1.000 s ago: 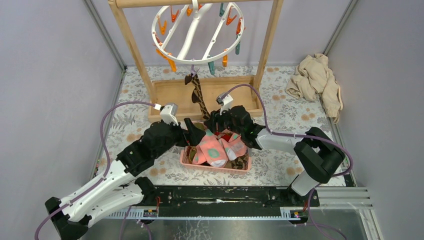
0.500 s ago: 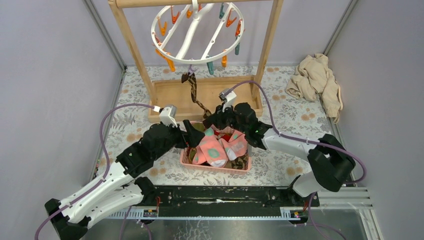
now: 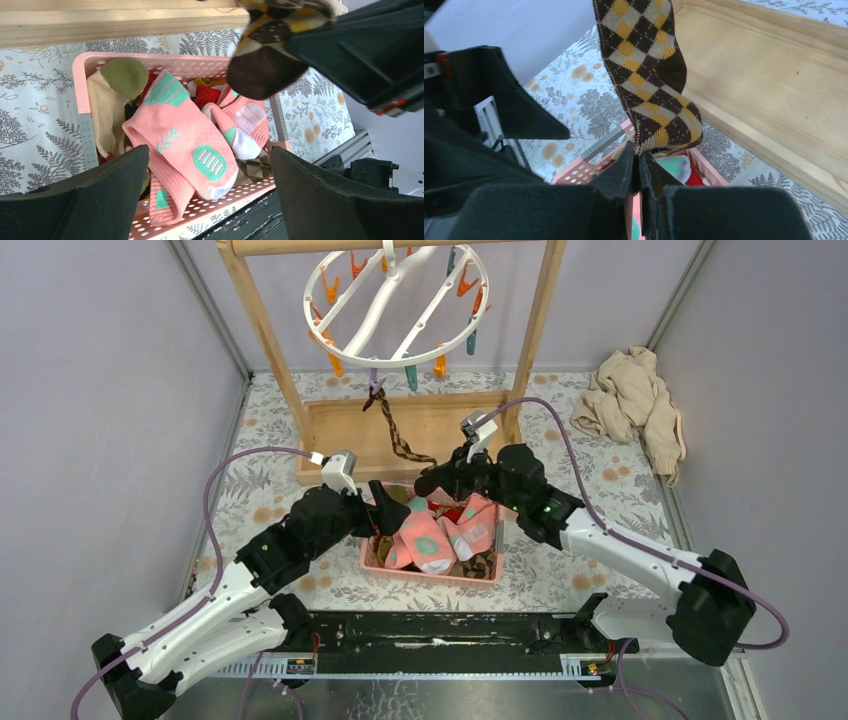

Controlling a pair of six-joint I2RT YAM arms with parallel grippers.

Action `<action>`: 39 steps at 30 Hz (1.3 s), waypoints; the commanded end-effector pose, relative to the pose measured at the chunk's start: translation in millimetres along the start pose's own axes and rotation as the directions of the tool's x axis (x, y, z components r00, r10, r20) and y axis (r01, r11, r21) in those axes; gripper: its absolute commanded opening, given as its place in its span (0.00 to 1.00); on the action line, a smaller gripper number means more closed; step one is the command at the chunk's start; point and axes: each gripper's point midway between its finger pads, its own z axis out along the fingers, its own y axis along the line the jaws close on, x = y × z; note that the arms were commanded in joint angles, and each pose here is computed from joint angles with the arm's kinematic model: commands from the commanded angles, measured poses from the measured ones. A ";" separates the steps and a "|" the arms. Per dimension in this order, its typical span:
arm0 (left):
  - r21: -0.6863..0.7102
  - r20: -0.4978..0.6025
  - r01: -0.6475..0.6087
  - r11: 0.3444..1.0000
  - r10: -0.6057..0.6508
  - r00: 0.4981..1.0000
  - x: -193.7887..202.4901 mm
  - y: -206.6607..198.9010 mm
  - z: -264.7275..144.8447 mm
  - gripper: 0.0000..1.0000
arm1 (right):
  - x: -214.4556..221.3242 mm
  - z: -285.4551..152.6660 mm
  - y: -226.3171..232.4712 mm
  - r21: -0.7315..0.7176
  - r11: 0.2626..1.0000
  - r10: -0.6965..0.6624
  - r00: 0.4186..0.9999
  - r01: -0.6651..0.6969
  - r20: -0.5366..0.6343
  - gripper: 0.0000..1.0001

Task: Remove the socks clipped to the hanger
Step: Remove the sock from the hanger.

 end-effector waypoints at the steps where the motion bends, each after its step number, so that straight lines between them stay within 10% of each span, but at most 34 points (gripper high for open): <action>1: 0.007 0.022 -0.016 1.000 0.016 1.000 -5.8 -3.2 2.4 0.98 | -21.8 -26.0 19.4 -0.055 0.998 0.020 1.000 -0.019 0.022 0.09; 39: 0.008 0.046 0.005 1.000 -0.006 0.999 -9.6 -4.9 11.5 0.98 | -50.2 -88.9 36.3 -0.058 0.998 0.017 0.998 -0.014 0.056 0.00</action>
